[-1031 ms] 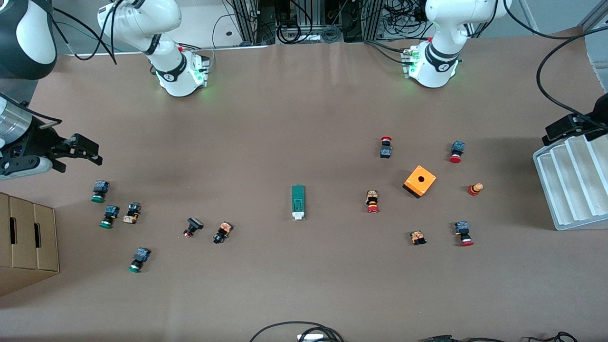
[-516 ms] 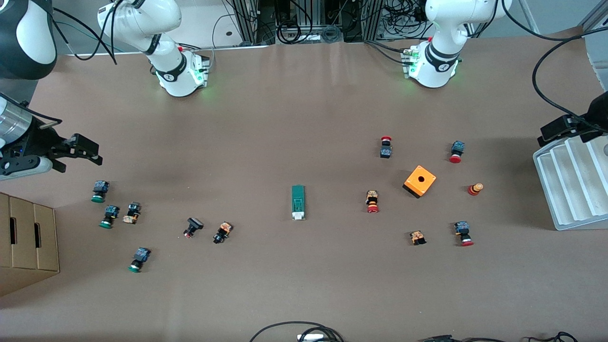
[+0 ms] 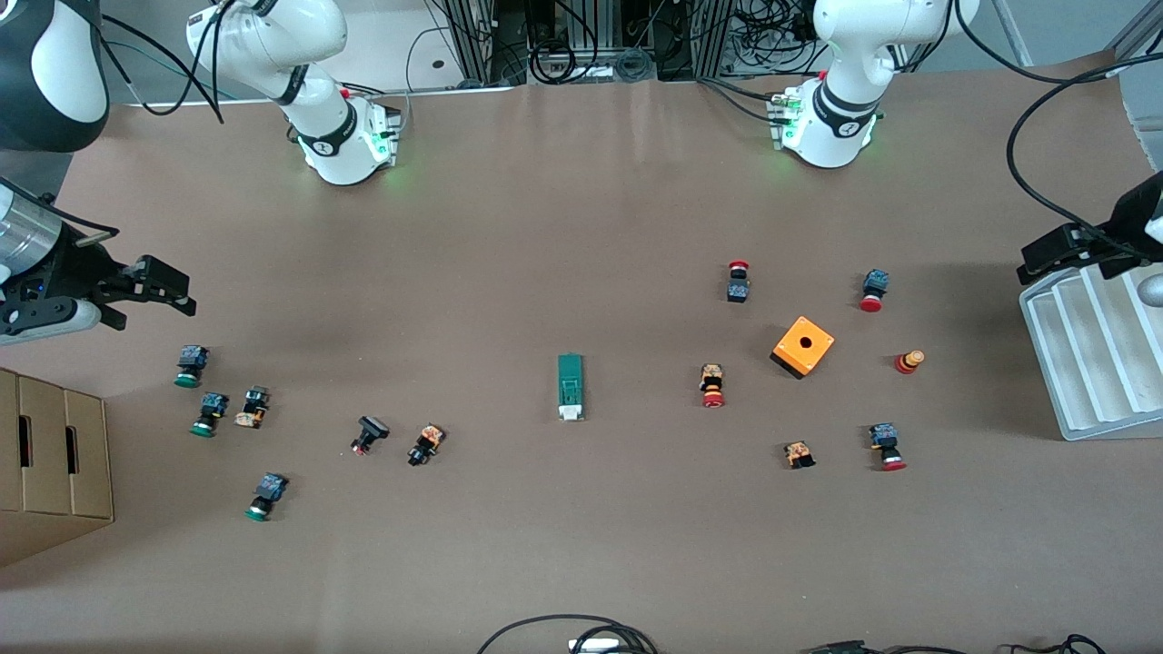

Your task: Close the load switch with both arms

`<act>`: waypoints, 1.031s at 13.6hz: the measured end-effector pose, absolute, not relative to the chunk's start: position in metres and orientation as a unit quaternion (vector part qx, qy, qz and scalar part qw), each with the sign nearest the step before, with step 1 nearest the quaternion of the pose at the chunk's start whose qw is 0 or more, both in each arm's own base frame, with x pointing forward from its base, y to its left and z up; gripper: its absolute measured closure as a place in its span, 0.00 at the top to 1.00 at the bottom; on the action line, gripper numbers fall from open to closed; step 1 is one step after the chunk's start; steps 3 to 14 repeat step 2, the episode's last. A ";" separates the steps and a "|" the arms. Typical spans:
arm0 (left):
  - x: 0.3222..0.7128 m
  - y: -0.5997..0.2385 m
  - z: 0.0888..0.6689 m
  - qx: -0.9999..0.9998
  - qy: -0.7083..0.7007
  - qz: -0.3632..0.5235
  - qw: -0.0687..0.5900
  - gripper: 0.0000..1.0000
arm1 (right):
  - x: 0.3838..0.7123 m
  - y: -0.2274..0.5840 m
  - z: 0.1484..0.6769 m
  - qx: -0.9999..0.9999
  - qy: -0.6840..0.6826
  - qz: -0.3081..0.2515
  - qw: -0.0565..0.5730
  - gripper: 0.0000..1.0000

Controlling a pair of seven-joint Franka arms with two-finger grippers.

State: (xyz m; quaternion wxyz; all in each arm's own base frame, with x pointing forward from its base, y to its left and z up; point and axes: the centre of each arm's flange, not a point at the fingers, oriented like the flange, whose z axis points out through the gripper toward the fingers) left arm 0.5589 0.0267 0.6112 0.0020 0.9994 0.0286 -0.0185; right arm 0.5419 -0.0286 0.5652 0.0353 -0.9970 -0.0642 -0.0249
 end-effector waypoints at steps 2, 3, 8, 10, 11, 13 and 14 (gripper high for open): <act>0.560 0.027 0.612 0.999 0.029 -0.018 0.002 1.00 | 0.542 -0.029 0.565 -0.997 -0.064 -0.025 0.035 1.00; 0.560 0.027 0.612 0.999 0.029 -0.018 0.002 1.00 | 0.542 -0.029 0.565 -0.997 -0.064 -0.025 0.035 1.00; 0.560 0.027 0.612 0.999 0.029 -0.018 0.002 1.00 | 0.542 -0.029 0.565 -0.997 -0.064 -0.025 0.035 1.00; 0.560 0.027 0.612 0.999 0.029 -0.018 0.002 1.00 | 0.542 -0.029 0.565 -0.997 -0.064 -0.025 0.035 1.00; 0.560 0.027 0.612 0.999 0.029 -0.018 0.002 1.00 | 0.542 -0.029 0.565 -0.997 -0.064 -0.025 0.035 1.00; 0.560 0.027 0.612 0.999 0.029 -0.018 0.002 1.00 | 0.542 -0.029 0.565 -0.997 -0.064 -0.025 0.035 1.00; 0.560 0.027 0.612 0.999 0.029 -0.018 0.002 1.00 | 0.542 -0.029 0.565 -0.997 -0.064 -0.025 0.035 1.00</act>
